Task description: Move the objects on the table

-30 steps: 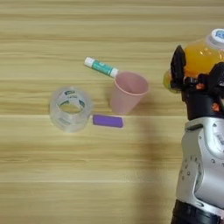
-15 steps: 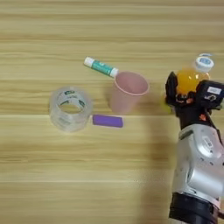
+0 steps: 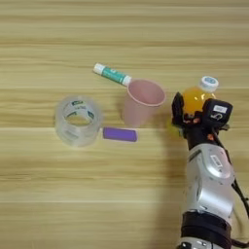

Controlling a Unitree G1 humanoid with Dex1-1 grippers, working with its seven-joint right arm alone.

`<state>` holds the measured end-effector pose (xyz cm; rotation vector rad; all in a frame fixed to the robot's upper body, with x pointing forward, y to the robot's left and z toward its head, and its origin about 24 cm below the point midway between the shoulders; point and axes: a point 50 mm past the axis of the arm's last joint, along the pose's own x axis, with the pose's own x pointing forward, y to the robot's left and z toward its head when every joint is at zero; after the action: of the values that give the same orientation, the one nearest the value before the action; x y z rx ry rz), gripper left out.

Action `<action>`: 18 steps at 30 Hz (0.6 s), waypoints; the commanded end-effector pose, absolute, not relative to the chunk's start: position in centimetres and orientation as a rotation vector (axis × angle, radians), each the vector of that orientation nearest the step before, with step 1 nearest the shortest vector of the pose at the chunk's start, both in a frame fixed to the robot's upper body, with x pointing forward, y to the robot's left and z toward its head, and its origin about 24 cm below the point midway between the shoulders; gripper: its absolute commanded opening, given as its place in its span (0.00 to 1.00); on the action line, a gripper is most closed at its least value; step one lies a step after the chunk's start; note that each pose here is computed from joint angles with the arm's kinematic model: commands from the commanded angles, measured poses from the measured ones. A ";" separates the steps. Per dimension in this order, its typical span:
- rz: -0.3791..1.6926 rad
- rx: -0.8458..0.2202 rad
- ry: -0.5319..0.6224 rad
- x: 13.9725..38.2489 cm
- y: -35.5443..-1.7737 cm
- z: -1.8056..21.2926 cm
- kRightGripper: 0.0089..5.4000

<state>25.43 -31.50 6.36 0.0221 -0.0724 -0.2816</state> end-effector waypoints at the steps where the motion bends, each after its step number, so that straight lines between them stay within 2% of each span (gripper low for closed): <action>1: -0.263 -0.057 -0.247 26.8 -32.0 10.8 0.65; 4: -0.264 -0.056 -0.246 26.8 -32.0 10.7 0.65; 5: -0.265 -0.056 -0.246 26.8 -32.0 10.7 0.71; 18: -0.267 -0.059 -0.251 26.8 -32.0 10.7 0.93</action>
<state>25.61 -31.70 6.84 0.0021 -0.1085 -0.2773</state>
